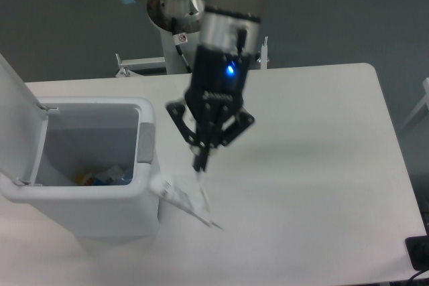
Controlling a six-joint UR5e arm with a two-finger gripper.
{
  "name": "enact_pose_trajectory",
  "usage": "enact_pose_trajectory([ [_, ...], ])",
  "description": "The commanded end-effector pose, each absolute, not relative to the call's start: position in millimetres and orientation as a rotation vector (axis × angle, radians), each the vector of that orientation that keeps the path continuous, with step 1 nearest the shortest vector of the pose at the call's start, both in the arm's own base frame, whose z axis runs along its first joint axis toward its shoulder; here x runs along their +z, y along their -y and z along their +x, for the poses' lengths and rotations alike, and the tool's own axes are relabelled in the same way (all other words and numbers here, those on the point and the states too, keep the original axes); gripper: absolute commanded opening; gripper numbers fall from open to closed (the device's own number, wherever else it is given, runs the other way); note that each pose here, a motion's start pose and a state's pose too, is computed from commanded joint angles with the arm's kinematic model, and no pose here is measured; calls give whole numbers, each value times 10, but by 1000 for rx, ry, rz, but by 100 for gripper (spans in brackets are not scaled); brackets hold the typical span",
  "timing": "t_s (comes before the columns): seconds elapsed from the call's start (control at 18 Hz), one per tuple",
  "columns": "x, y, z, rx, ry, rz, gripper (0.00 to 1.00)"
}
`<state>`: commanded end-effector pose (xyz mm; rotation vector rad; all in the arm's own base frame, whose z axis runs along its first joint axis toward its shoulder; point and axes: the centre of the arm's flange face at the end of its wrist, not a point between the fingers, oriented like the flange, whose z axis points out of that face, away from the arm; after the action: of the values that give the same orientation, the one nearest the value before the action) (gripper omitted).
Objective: Place the trash in the trash can
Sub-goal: 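Lift the tissue and carry it into the trash can, then open the gripper to release the tissue into the can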
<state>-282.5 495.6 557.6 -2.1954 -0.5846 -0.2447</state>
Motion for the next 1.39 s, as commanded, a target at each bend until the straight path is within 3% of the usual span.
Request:
enact_pose_trajectory([
  [0.22,5083,-4817,-2279,-236,313,-2305,0],
  [0.5,5150,-4985,-2117,-313,221,-2273,0],
  [0.94,5073,-5016,-2031,-324,195,-2286,0],
  [1.11,5080,-5012,-2027,-323,194,-2285,6],
  [1.17,5089,-5014,-2027,-323,191,-2283,18],
  [1.28,5068,-5030,-2042,-320,180,-2285,60],
  [1.33,5068,-5042,-2043,-313,161,-2286,75],
  [1.39,5060,-5051,-2051,-308,149,-2287,79],
])
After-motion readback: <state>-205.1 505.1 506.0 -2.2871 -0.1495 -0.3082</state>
